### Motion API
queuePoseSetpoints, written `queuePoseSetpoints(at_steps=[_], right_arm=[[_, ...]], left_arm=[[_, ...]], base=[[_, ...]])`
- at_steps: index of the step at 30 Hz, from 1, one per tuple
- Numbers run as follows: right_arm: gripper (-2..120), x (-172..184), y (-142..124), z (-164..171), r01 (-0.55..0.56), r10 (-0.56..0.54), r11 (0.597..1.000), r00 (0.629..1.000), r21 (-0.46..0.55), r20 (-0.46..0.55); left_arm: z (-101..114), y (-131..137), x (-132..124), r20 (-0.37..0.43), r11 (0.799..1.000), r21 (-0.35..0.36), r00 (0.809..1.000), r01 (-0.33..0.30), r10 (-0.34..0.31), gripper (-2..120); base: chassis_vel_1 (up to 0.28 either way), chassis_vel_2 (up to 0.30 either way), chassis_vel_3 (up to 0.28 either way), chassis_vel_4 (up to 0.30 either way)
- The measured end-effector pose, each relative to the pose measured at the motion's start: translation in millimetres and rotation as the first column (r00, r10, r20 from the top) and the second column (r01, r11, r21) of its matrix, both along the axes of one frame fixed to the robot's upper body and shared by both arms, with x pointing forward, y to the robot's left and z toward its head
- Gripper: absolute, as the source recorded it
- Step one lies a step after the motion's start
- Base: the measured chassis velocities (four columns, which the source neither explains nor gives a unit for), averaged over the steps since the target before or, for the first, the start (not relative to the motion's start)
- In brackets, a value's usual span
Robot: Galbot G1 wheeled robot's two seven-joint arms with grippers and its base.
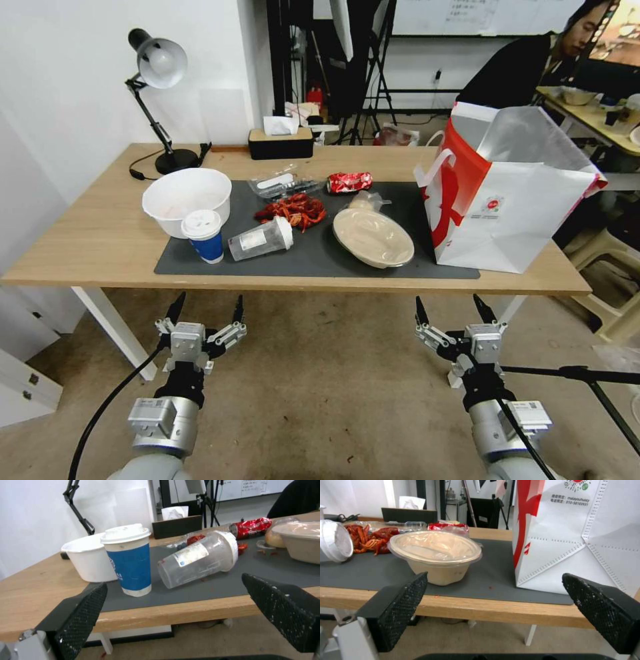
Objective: Pick up the trash from the table and place it into the takeout bag.
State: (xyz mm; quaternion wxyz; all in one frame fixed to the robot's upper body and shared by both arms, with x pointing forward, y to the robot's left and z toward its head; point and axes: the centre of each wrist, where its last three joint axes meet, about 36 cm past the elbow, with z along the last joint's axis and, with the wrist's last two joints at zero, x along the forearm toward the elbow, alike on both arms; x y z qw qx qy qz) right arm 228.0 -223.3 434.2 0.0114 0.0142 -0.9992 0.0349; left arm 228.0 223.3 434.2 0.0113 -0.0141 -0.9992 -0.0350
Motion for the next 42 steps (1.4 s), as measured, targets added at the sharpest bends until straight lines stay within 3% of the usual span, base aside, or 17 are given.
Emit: queuePoseSetpoints(at_steps=[4,11,15,29,36,38,42], right_arm=[[100,2.5,-0.9,2.8,0.006,-0.006,1.0,1.0,0.007,-0.003],[100,28.8,-18.6,47.0,0.104,-0.103,0.992,0.994,0.074,-0.029],[100,37.0,-26.0,68.6,0.139,-0.135,0.985,0.99,0.107,-0.041],[100,57.1,-21.2,57.2,0.021,-0.028,0.972,0.999,0.235,0.026],[100,84.3,-8.3,28.7,-0.005,0.017,0.923,1.0,0.384,-0.026],[100,102.0,1.8,14.1,-0.004,0.044,0.873,0.997,0.488,-0.071],[100,117.7,10.8,6.4,0.006,0.062,0.828,0.993,0.561,-0.103]], left_arm=[[1.7,-0.7,1.9,-0.008,1.0,-0.009,1.0,0.0,0.0,100],[31.2,-14.4,25.0,-0.081,0.987,-0.152,0.995,0.043,-0.056,100],[42.0,-19.4,34.1,-0.078,0.973,-0.219,0.993,0.075,-0.093,100],[35.1,-19.9,39.3,-0.045,0.972,-0.22,0.995,0.077,-0.089,100],[31.3,-20.1,41.6,-0.038,0.972,-0.221,0.996,0.073,-0.084,100],[30.2,-20.1,41.4,-0.036,0.973,-0.222,0.996,0.07,-0.08,100],[30.0,-18.8,41.1,-0.034,0.974,-0.219,0.997,0.065,-0.074,100]], base=[[0.0,0.0,0.0,0.0],[0.0,0.0,0.0,0.0],[0.0,0.0,0.0,0.0],[0.0,0.0,0.0,0.0],[0.0,0.0,0.0,0.0],[0.0,0.0,0.0,0.0],[0.0,0.0,0.0,0.0]])
